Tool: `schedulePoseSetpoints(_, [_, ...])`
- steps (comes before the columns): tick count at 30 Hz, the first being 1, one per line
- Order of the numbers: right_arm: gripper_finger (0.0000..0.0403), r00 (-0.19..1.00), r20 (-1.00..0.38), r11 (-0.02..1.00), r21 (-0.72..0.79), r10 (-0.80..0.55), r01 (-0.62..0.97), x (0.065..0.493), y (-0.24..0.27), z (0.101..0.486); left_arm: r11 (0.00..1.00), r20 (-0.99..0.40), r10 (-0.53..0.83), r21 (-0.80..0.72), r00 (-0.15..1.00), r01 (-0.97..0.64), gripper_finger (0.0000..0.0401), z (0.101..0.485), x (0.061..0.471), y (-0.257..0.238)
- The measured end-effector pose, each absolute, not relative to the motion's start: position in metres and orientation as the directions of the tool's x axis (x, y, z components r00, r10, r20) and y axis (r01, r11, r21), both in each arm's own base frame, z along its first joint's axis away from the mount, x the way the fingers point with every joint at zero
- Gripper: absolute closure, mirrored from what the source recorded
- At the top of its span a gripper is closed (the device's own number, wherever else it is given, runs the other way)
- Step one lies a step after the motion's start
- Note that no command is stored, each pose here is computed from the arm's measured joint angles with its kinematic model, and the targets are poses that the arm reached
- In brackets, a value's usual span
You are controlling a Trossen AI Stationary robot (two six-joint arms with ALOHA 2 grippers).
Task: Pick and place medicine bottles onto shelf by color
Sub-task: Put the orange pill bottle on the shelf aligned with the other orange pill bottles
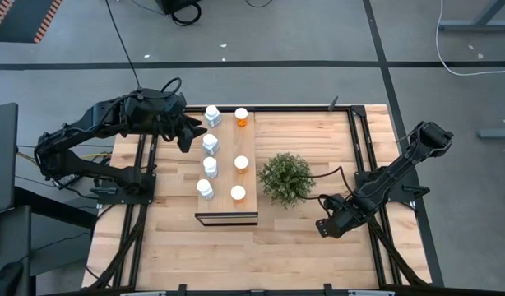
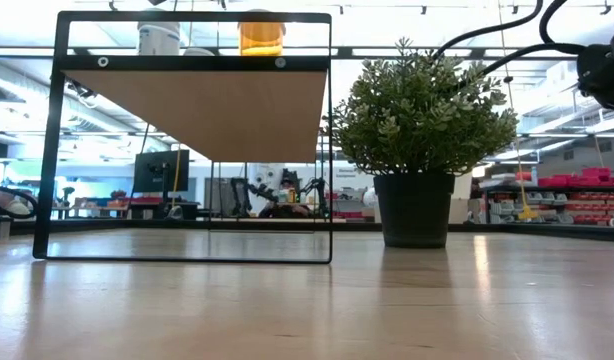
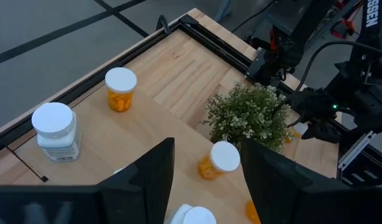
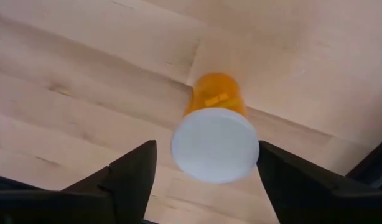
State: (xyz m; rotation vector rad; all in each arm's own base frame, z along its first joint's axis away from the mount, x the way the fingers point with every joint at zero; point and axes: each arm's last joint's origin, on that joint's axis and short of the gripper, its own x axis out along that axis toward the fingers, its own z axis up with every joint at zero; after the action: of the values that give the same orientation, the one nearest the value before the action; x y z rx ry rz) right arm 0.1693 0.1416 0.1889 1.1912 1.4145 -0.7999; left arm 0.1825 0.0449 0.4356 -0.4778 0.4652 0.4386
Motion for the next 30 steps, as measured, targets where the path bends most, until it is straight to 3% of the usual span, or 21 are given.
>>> schedulePoseSetpoints(20, [0.0176,0.064,-0.970,0.280,0.131,0.236,0.951,0.169,0.142,0.190,0.801,-0.520,0.288,-0.330,0.804,-0.500,0.0211,0.435,0.182,0.045])
schedulePoseSetpoints(30, [0.0177,0.148,-0.937,0.267,0.238,0.317,0.934,0.184,0.154,0.225,0.799,-0.545,0.284,-0.321,0.789,-0.509,0.0211,0.433,0.181,0.045])
